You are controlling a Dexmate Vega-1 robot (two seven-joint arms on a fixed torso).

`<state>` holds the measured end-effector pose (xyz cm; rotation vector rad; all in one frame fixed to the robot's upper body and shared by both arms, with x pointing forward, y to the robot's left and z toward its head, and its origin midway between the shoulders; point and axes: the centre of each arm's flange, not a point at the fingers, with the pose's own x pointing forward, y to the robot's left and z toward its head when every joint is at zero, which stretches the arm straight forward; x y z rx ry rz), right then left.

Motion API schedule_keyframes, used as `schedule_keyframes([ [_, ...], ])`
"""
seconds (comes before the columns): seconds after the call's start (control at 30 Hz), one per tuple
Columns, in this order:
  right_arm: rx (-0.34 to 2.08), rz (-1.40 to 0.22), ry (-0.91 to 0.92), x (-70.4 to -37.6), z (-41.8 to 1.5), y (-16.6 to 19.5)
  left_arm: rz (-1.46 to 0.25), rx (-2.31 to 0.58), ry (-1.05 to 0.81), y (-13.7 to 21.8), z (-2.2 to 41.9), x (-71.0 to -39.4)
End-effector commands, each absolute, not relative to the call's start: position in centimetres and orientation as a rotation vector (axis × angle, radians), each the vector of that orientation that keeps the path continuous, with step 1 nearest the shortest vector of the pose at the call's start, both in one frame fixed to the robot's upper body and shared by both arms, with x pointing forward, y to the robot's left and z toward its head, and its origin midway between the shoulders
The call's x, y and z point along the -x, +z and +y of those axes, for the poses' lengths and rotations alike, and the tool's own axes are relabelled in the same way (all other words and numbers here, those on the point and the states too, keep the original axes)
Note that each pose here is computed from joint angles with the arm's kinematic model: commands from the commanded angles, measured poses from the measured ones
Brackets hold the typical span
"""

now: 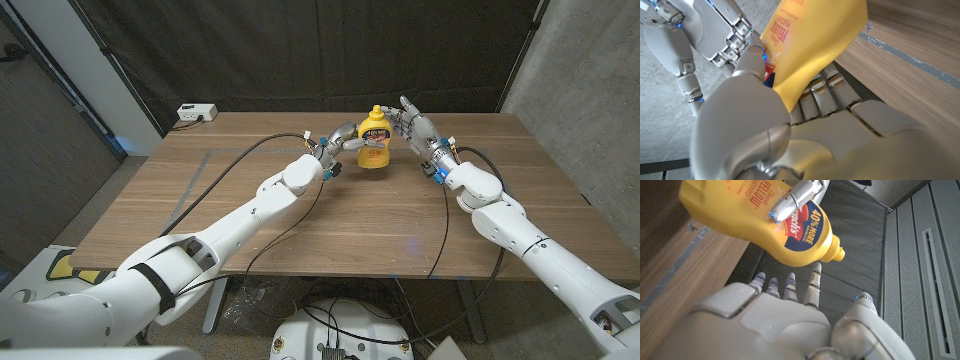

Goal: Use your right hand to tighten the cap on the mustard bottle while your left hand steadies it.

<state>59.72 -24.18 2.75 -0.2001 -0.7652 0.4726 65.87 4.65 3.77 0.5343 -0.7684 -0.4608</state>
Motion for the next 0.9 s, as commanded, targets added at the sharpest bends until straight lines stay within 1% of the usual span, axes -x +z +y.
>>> schedule_keyframes([
  [0.03, 0.211, -0.767, 0.498, -60.20, -23.34, 3.23, -0.772, -0.526, -0.474, 3.63, 4.17, -65.83],
  [0.9, 0.211, -0.752, 0.477, -60.14, -24.14, 2.67, -0.763, -0.481, -0.443, 4.19, 5.00, -66.34],
])
